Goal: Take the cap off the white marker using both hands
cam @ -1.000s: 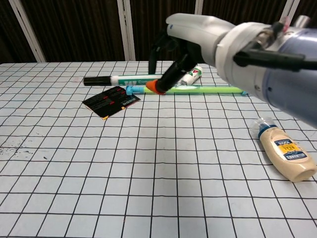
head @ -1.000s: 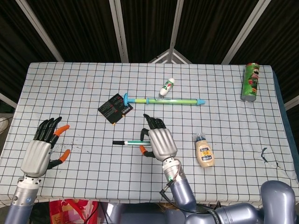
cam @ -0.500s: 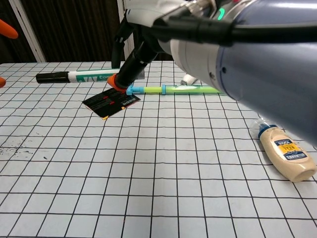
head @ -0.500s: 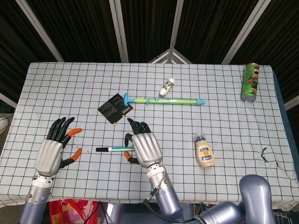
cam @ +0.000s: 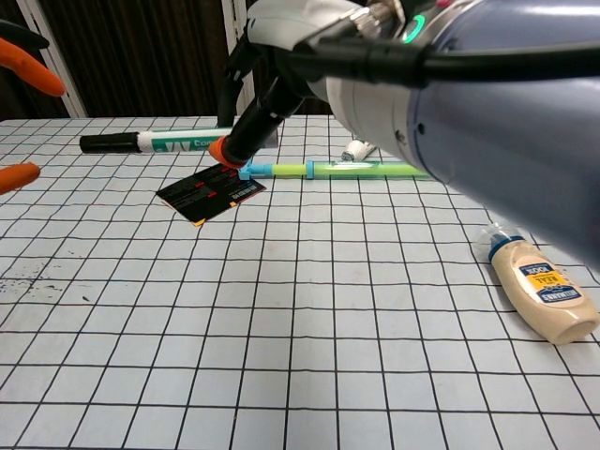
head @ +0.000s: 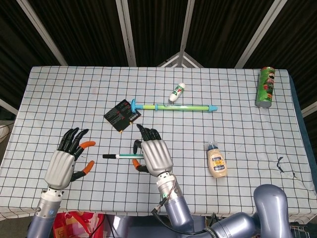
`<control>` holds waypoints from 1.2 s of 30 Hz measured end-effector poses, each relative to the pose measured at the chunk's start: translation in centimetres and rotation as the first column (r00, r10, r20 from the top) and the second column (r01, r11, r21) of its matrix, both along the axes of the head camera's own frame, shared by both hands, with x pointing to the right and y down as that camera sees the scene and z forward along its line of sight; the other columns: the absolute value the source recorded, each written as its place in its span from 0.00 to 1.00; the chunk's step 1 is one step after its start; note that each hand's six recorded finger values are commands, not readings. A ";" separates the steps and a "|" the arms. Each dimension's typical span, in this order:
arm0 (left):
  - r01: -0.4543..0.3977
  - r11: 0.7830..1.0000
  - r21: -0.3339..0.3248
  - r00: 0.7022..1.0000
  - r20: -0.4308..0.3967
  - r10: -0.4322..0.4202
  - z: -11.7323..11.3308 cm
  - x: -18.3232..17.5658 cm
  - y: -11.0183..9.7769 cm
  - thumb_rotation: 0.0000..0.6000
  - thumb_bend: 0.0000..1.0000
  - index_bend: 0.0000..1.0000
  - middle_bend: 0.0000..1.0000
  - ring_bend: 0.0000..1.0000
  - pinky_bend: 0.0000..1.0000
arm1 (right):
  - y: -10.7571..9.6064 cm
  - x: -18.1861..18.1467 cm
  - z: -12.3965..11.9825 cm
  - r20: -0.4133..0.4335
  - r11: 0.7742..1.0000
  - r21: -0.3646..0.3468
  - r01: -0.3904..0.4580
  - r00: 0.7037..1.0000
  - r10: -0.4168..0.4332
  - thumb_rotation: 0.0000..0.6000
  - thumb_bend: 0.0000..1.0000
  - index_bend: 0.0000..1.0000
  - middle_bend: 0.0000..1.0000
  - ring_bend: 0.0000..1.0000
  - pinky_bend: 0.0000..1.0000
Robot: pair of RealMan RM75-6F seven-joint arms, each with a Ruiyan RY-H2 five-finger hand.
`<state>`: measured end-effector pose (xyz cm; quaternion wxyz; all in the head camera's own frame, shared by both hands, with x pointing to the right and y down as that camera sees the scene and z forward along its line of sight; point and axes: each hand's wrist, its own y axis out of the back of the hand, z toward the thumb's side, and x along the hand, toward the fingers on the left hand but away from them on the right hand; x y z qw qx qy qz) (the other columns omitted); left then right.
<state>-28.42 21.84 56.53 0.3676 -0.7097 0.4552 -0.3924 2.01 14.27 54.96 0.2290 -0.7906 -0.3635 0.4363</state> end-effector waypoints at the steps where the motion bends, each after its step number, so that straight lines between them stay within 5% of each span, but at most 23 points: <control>1: -0.001 1.000 -0.001 1.000 -0.001 0.001 0.1 0.1 0.0 1.00 0.40 0.32 0.10 0.00 0.02 | 0.0 0.0 0.0 0.001 1.000 -0.001 -0.001 1.000 0.001 1.00 0.44 0.72 0.07 0.12 0.10; 36: -0.041 0.994 0.101 0.994 -0.099 0.051 0.8 5.7 -0.5 1.00 0.42 0.53 0.20 0.00 0.02 | -0.1 1.1 -0.6 0.033 1.000 -0.003 -0.001 0.999 0.001 1.00 0.46 0.72 0.07 0.12 0.10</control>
